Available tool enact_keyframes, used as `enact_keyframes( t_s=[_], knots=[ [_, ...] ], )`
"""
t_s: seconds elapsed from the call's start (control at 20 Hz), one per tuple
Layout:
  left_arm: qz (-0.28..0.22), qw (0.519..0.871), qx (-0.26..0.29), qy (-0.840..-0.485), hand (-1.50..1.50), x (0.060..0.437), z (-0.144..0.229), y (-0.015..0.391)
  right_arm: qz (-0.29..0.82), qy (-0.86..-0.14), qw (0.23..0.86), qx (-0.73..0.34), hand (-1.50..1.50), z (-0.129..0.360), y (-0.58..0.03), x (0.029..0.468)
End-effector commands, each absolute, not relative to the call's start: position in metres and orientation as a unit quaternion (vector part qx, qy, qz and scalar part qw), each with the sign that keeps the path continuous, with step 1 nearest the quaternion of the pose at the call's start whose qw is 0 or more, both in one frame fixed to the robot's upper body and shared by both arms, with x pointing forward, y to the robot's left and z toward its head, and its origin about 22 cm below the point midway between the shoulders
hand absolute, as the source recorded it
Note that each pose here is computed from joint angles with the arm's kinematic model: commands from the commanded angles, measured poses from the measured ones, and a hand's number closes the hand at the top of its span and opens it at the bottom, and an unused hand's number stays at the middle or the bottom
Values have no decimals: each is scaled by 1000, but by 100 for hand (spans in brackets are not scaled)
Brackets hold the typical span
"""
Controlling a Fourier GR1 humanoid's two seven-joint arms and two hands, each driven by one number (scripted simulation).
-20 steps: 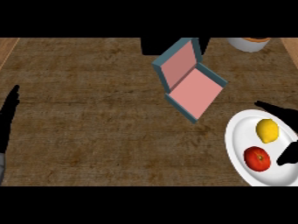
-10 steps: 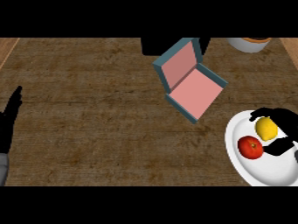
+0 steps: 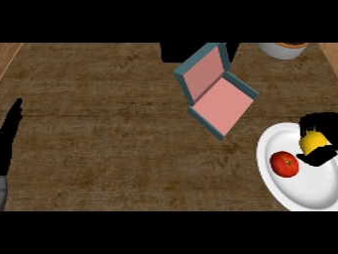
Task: Pick the lemon from the plate and place it in the cardboard box
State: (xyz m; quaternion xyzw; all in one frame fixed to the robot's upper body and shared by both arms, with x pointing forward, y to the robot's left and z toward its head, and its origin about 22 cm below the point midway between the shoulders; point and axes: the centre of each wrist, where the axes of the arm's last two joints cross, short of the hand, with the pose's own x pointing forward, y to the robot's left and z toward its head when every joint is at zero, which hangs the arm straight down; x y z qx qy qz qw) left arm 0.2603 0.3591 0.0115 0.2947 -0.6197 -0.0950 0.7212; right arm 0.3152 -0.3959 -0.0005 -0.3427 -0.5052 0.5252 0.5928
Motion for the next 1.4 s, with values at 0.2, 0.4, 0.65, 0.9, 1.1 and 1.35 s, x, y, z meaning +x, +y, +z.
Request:
enact_keyframes(
  t_s=[0.2, 0.4, 0.65, 0.9, 1.1, 1.35],
  knots=[
    [-100, 714, 297, -626, 0, 250, 17, 356, 499, -544, 545, -397, 150, 30, -435, 329],
    [-96, 724, 295, -616, 0, 277, 24, 353, 482, -567, 510, -432, 150, 78, -431, 343],
    [-91, 726, 305, -610, 0, 270, 20, 365, 436, -675, 410, -431, 150, 112, -417, 342],
    [-96, 725, 290, -618, 0, 271, 29, 355, 429, -711, 398, -390, 150, 134, -389, 346],
    [-93, 717, 300, -622, 0, 256, 9, 377, 428, -728, 415, -338, 150, 147, -345, 357],
    [-93, 727, 287, -617, 0, 259, 4, 346, 387, -749, 452, -290, 150, 167, -299, 377]
  ],
)
